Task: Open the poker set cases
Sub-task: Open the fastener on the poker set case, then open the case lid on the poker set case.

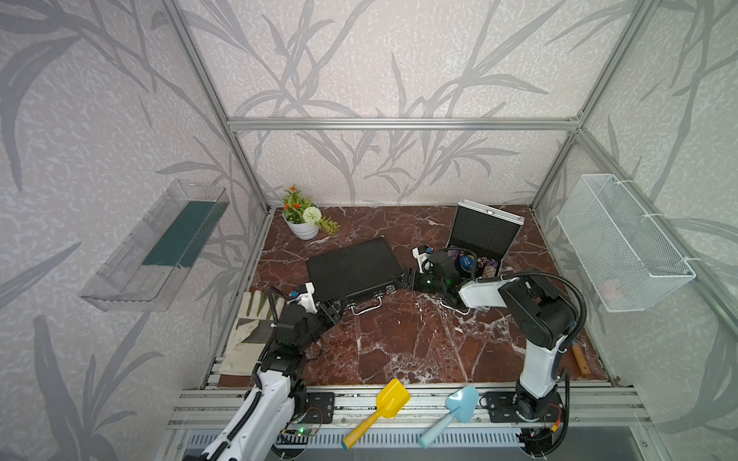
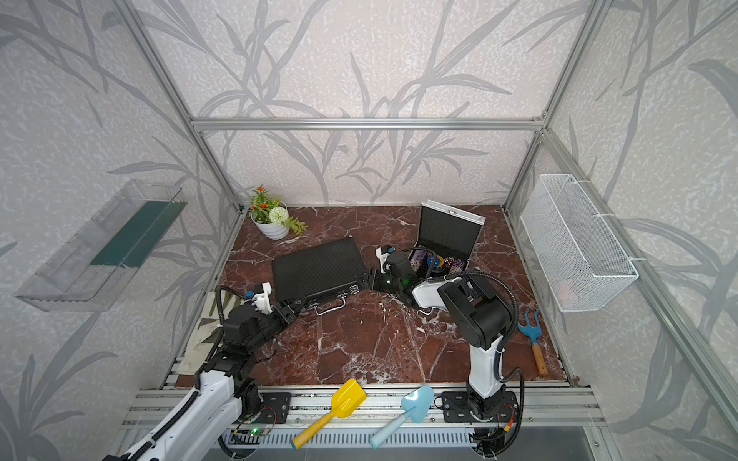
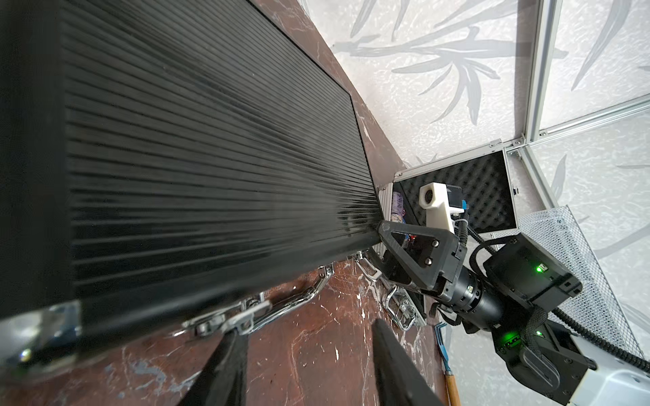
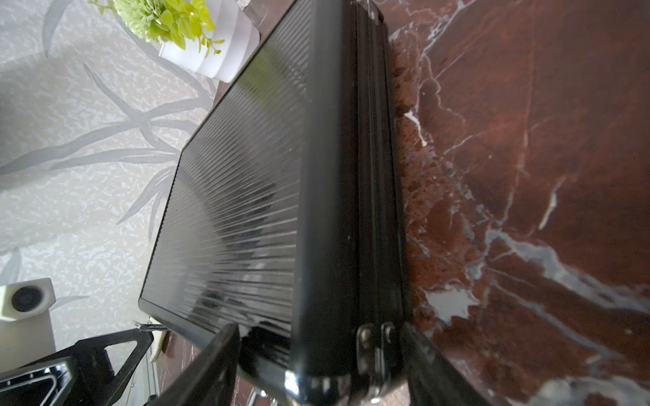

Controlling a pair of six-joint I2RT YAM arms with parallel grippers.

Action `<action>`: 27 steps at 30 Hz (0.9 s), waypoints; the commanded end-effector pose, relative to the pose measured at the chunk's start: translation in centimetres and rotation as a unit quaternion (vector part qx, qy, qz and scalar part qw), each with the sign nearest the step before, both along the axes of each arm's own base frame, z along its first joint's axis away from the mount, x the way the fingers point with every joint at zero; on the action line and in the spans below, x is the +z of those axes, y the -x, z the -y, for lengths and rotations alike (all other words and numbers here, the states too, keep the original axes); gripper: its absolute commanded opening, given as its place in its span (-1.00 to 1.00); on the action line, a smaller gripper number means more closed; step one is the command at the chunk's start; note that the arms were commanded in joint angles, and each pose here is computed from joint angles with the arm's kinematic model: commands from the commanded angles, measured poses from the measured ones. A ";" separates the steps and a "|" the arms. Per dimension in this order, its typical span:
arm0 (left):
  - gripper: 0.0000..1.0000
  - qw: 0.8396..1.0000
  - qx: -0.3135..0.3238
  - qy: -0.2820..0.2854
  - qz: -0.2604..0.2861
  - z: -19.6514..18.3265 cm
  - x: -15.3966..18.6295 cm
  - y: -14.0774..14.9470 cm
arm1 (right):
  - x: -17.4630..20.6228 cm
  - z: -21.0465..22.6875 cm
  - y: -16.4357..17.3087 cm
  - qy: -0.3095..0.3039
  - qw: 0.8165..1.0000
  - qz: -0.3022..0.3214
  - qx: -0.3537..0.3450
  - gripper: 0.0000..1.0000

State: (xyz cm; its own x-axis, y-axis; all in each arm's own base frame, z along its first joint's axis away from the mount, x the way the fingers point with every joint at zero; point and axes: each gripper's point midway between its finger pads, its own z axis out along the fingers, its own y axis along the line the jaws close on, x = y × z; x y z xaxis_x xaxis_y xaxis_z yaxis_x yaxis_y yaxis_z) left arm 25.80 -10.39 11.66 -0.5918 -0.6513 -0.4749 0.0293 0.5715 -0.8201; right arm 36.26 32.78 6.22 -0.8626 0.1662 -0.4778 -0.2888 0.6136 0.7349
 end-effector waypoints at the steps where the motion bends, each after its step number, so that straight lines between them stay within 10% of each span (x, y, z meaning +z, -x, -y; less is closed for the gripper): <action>1: -0.09 0.990 -0.020 0.026 0.137 0.7 7.6 -1.3 | -3.8 0.6 3.9 0.034 0.995 -0.087 0.037 0.48; 27: -0.08 0.989 0.033 0.012 0.144 -1.8 11.0 -3.2 | 2.5 -0.6 1.7 -0.048 0.995 -0.075 0.053 0.56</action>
State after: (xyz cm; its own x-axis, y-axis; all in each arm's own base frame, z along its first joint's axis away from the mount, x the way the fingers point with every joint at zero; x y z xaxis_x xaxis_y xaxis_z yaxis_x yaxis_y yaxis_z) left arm 27.97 -8.98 16.34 -0.5177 -0.6914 -0.5040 0.0617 0.5574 -0.8279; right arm 35.11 33.07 9.12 -0.9146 0.1360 -0.3809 -0.2640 0.5126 0.8170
